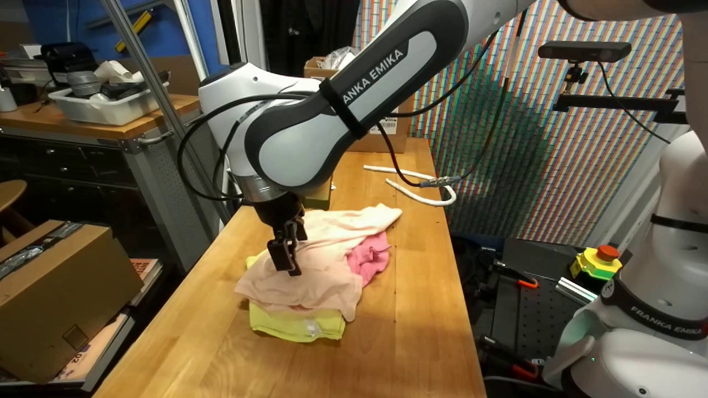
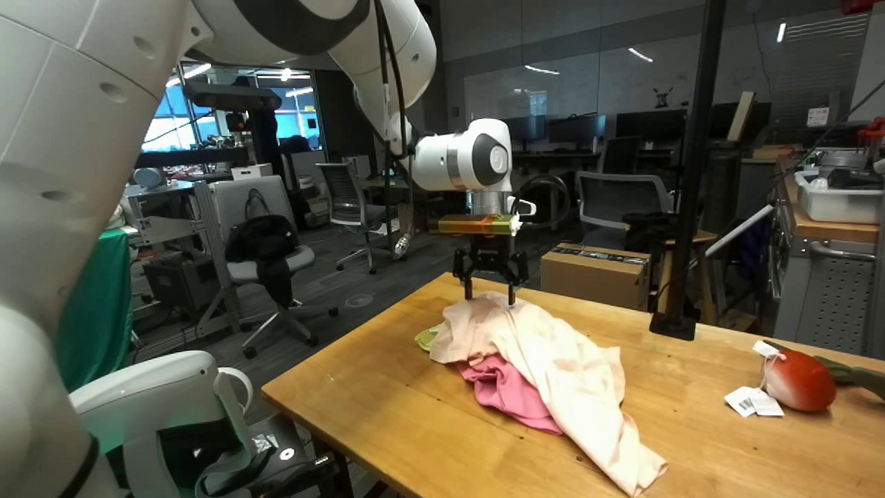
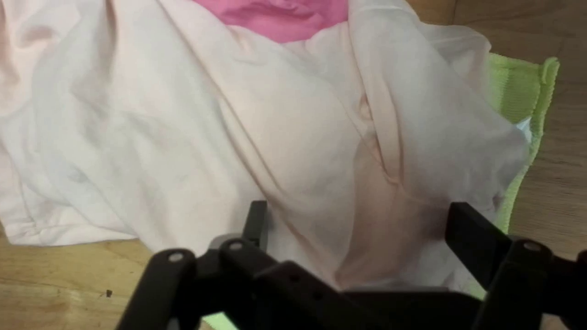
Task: Move the white rope and radish to the right, move the peach shirt forwards, move the yellow towel and pink shirt to the left
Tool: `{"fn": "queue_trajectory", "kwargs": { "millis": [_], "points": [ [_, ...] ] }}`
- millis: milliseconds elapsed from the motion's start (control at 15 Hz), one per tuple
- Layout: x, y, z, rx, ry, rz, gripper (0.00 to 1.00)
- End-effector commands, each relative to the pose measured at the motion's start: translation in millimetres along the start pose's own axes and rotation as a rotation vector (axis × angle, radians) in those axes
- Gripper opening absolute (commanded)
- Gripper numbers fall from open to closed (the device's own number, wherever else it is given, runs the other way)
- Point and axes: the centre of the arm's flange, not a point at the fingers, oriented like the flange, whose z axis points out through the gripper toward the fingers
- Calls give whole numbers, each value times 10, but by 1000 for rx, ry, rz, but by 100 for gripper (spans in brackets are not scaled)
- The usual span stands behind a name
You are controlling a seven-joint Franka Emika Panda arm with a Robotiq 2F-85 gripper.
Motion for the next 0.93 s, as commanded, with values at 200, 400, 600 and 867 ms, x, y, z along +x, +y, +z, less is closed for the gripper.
{"fn": "queue_trajectory", "kwargs": {
  "millis": [200,400,600,867],
  "points": [
    [-98,-251,-150,114,-5,31,100],
    [-119,-324,-171,140,-13,23,100],
    [-131,-297,-101,116,-18,-3,100],
    [-157,-244,-20,118,-14,-22,100]
  ]
}}
